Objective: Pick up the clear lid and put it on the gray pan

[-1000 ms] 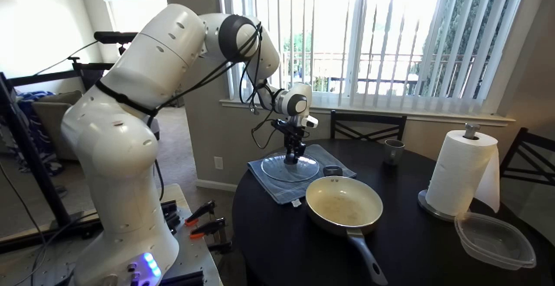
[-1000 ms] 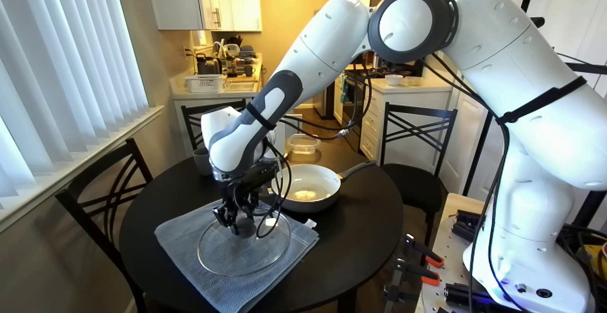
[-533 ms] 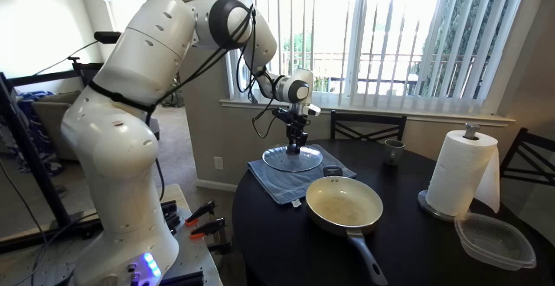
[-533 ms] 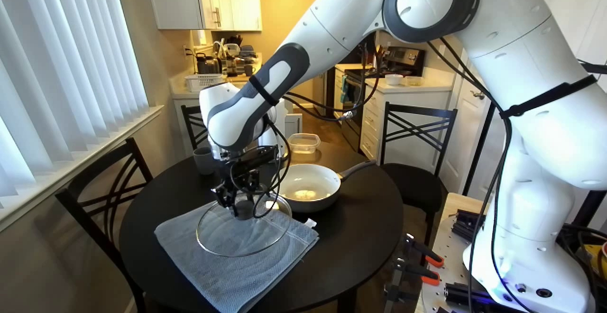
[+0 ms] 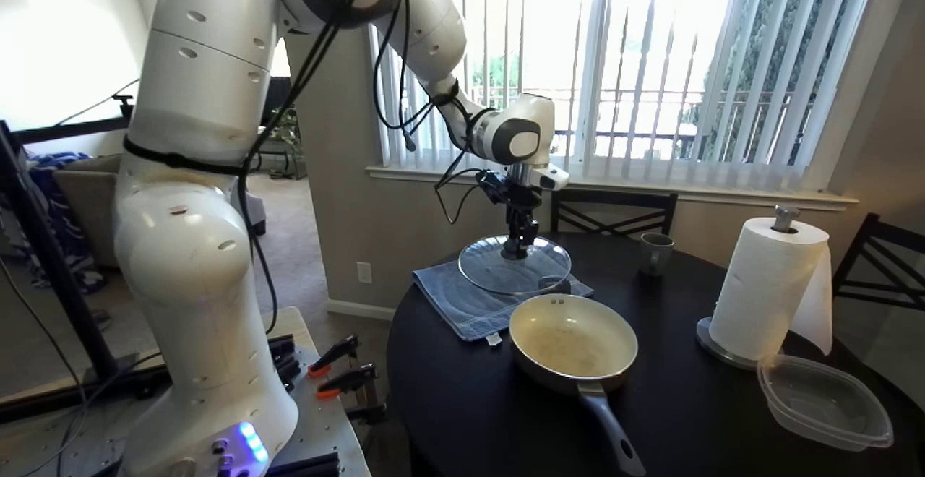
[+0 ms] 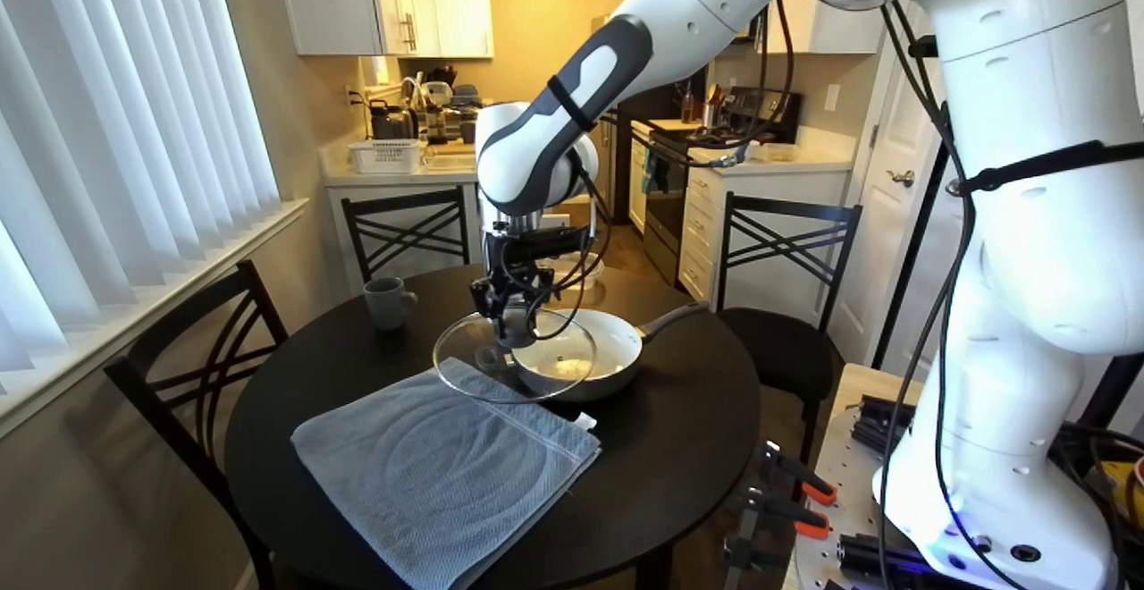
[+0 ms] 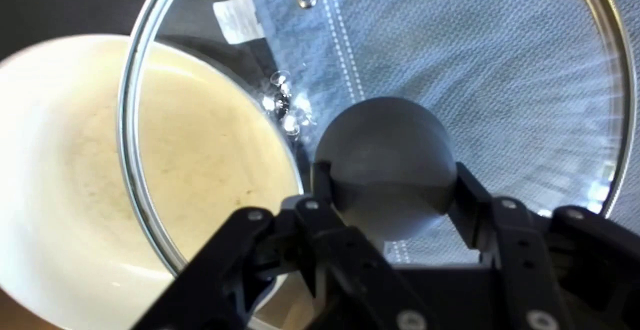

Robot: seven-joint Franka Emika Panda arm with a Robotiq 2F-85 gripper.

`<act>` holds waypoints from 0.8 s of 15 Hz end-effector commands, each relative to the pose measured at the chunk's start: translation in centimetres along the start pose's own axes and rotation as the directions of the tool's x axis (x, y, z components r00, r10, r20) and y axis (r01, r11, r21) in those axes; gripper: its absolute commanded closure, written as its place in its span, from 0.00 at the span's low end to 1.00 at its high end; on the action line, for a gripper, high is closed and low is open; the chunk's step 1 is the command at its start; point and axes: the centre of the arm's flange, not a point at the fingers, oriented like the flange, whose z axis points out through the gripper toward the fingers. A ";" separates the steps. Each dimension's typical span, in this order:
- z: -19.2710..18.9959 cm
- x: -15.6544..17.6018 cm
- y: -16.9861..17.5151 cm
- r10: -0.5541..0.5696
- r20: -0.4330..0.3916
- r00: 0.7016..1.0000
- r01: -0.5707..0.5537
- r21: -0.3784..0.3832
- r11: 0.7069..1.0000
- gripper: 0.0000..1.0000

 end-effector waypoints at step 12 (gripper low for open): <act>-1.8 4.4 14.1 0.277 0.058 0.959 -0.280 0.046 0.959 0.67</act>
